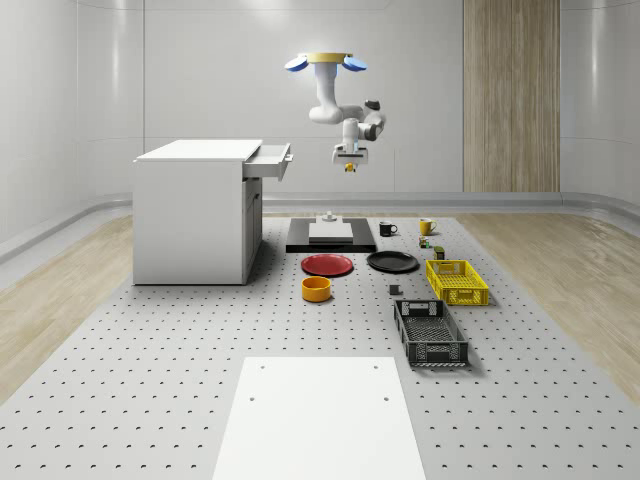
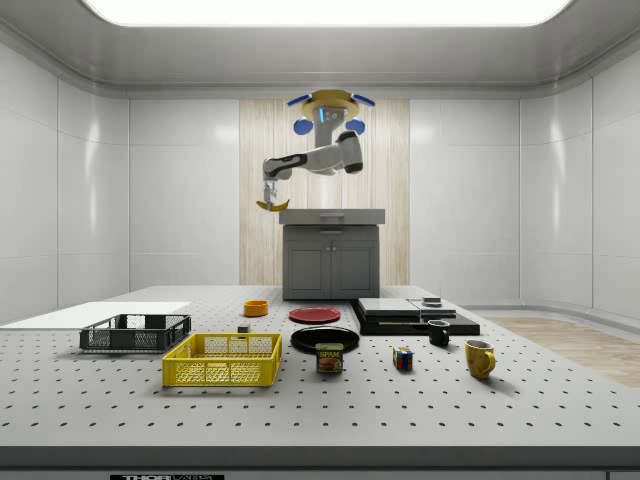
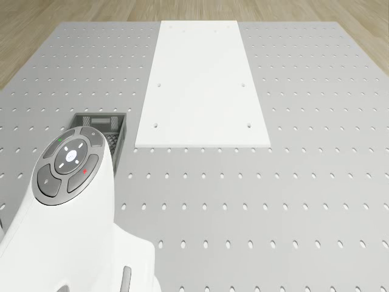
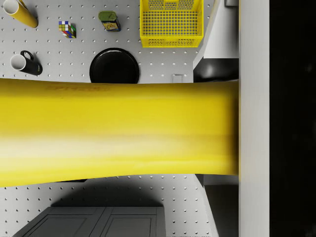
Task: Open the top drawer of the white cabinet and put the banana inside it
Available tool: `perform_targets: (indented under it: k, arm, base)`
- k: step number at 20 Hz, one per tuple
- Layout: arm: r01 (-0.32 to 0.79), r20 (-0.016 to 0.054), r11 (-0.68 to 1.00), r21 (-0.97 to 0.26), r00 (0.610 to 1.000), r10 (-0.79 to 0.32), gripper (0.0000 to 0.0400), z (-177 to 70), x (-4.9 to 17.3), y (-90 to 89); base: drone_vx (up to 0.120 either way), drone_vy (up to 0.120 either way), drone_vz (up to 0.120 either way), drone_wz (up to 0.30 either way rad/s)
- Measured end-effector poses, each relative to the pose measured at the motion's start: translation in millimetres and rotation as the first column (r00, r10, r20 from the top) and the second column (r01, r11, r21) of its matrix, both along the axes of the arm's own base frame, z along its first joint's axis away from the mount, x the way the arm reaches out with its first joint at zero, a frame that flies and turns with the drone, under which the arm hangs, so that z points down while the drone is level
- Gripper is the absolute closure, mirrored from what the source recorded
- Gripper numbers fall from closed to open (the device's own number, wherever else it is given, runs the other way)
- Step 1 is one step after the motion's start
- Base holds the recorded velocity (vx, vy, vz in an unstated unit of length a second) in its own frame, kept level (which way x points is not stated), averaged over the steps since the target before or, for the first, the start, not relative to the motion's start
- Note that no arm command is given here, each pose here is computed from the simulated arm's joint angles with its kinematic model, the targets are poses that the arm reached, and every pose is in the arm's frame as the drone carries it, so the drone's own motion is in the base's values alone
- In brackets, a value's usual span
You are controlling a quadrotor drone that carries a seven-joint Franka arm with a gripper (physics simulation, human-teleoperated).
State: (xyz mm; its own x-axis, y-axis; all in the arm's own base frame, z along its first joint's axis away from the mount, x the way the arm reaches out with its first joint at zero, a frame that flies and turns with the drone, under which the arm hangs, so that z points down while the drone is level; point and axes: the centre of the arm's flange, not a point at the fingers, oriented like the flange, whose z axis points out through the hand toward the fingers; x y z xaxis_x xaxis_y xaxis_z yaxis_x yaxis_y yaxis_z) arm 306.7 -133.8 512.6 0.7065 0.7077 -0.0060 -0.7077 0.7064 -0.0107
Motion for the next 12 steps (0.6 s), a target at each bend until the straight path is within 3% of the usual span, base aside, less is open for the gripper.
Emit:
perform_targets:
  k: [12]
  arm:
    - [0.000, 0.0000, 1.000, 0.000, 1.000, 0.000, 0.0208, 0.0, 0.0, 0.0]
  base:
    - [-0.120, 0.000, 0.120, 0.000]
